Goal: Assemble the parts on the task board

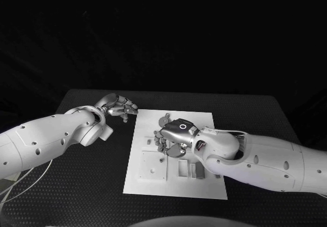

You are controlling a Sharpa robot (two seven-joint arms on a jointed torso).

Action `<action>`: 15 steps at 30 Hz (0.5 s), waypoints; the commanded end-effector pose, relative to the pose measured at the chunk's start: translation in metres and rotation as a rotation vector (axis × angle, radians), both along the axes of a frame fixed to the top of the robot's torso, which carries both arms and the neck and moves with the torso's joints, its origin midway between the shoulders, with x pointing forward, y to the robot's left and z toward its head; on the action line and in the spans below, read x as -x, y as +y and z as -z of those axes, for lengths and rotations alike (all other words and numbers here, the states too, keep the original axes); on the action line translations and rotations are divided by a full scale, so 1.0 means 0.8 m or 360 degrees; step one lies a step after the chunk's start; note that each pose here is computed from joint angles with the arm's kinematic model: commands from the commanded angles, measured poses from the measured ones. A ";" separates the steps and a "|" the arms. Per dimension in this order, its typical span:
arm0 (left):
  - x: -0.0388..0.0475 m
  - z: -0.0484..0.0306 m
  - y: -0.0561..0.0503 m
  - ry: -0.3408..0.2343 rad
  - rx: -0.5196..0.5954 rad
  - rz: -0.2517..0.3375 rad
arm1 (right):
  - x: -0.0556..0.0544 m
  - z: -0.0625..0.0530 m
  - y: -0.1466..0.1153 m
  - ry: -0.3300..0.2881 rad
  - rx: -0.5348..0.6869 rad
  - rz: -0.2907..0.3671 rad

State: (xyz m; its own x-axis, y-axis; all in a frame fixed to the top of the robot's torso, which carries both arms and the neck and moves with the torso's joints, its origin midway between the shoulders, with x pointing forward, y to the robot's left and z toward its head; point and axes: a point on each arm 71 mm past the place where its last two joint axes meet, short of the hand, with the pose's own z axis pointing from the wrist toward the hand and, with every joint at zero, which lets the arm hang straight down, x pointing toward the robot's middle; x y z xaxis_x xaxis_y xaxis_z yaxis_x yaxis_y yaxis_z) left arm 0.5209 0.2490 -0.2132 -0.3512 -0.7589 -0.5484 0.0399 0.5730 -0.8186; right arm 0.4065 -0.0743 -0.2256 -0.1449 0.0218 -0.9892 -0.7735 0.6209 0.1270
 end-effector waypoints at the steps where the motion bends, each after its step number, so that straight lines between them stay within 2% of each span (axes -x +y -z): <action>1: -0.001 -0.0014 -0.003 -0.0007 0.0007 0.0014 | 0.007 0.009 0.013 0.0078 0.0010 -0.0065; 11: -0.001 -0.0017 -0.006 -0.0008 0.0009 0.0018 | 0.032 0.050 0.037 0.0205 0.0068 -0.0150; 15: -0.001 -0.0017 -0.006 -0.0007 0.0009 0.0019 | 0.035 0.058 0.038 0.0208 0.0083 -0.0160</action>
